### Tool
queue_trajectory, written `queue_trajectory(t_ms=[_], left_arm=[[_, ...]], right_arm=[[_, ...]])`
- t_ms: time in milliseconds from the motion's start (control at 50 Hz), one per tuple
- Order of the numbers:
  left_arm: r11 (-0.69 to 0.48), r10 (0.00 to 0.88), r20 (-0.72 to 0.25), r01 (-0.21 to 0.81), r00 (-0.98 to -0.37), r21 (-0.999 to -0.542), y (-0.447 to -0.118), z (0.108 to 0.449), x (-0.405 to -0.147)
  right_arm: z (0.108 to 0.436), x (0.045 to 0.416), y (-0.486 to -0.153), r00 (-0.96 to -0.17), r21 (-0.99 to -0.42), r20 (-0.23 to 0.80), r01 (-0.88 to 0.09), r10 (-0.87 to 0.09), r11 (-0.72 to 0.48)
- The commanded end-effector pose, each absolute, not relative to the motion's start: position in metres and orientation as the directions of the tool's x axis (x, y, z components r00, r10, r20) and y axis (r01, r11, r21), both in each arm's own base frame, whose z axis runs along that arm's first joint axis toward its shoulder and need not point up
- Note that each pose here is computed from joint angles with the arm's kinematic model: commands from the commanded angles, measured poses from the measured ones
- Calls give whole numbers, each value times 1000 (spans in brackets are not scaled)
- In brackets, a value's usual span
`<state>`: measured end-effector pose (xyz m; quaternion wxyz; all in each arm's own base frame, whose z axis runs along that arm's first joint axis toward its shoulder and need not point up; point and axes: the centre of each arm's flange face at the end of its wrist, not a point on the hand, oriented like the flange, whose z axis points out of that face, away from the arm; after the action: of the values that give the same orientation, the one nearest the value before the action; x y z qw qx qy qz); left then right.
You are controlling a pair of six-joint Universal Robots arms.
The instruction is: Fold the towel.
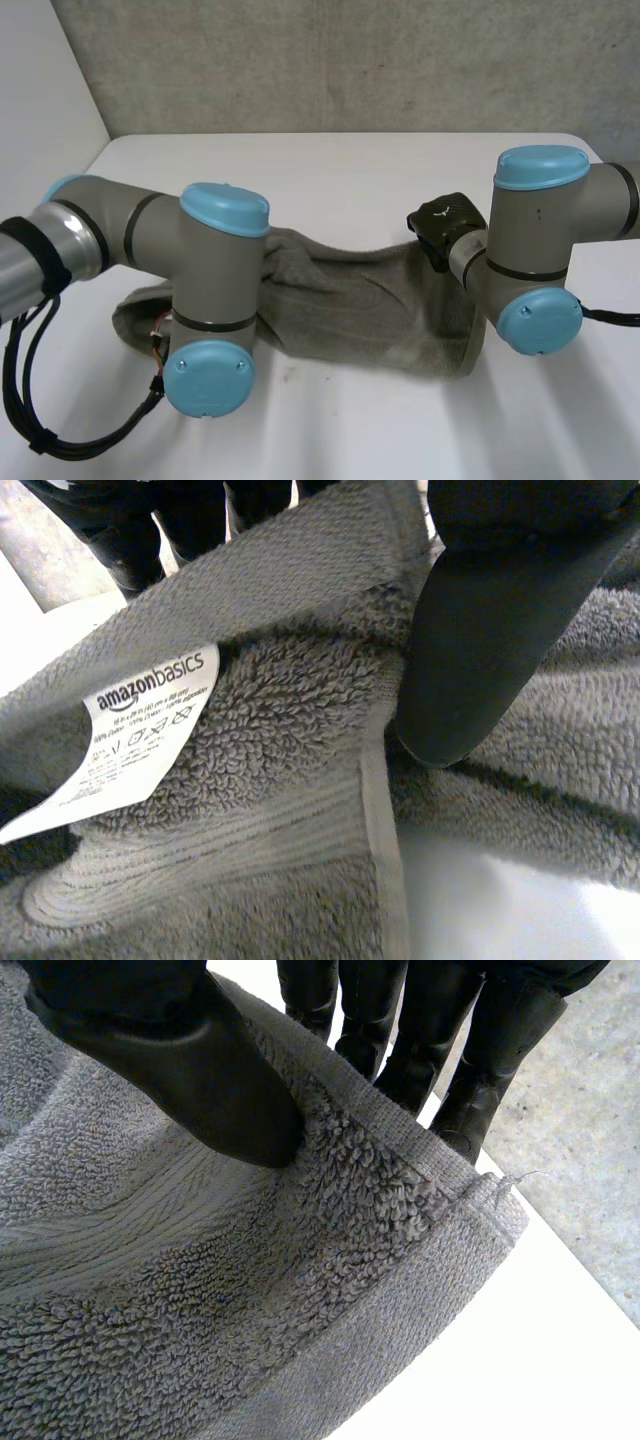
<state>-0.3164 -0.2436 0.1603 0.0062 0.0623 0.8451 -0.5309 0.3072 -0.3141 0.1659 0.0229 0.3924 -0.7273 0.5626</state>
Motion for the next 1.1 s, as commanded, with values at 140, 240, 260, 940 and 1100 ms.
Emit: queue_trajectory(t_ms=[140, 240, 260, 940, 1100], left_arm=[[419, 96, -84, 117, -992, -901, -248, 169, -313], [404, 88, -91, 119, -992, -907, -253, 176, -309], [398, 82, -94, 119, -992, -910, -256, 180, -307], [586, 133, 66, 25, -989, -810, -289, 215, -208], [598, 148, 61, 40, -987, -801, -308, 200, -212]], right_arm=[[165, 307, -314, -685, -796, 482, -603, -545, 54], [166, 307, -314, -684, -796, 483, -603, -546, 51], [166, 307, -314, -684, -796, 483, -603, -546, 51], [231, 249, -264, -318, -536, 541, -844, -778, -27], [224, 255, -273, -298, -528, 580, -846, -758, -72]])
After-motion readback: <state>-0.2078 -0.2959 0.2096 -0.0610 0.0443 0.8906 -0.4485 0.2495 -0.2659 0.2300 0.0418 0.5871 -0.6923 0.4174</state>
